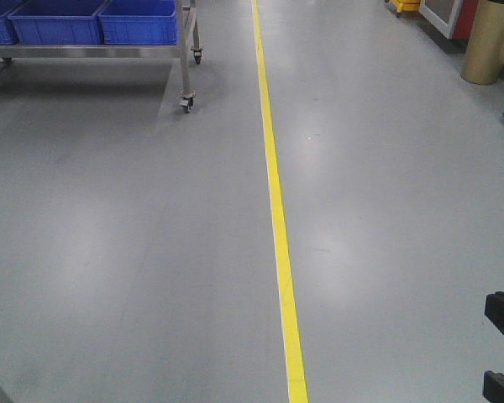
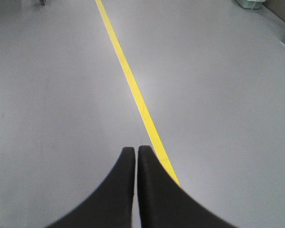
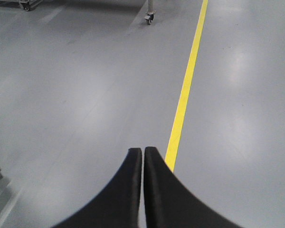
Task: Move and align brake pads A on conveyor
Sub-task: 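Drive forward along the yellow floor line with empty grippers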
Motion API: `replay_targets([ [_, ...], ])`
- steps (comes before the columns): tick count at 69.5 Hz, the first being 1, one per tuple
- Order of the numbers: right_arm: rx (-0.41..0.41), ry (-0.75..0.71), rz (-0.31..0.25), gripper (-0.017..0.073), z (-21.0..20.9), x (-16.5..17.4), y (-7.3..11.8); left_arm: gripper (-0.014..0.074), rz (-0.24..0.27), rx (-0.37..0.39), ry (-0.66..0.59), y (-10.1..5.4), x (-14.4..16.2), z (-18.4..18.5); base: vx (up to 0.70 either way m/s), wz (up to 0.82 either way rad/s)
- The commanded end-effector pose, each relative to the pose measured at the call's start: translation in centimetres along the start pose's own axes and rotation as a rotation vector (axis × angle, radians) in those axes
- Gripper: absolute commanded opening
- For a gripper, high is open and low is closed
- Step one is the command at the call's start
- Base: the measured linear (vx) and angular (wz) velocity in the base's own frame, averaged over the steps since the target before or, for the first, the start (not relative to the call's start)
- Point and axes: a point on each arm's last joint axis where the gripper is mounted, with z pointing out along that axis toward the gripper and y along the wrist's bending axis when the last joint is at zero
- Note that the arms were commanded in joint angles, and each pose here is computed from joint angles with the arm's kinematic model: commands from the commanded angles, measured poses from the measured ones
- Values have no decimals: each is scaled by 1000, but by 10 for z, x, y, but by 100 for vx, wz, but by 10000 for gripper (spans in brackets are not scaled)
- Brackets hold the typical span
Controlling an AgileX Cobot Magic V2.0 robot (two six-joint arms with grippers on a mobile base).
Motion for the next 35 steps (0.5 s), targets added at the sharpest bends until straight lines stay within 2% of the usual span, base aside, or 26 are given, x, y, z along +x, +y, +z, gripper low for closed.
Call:
replay_targets([
  [1, 20, -91, -4, -6, -3, -15, -2, -6, -4, 14, -85, -2, -13, -3, 53, 2],
  [35, 20, -91, -4, -6, -3, -15, -2, -6, -4, 14, -85, -2, -13, -3, 50, 0],
])
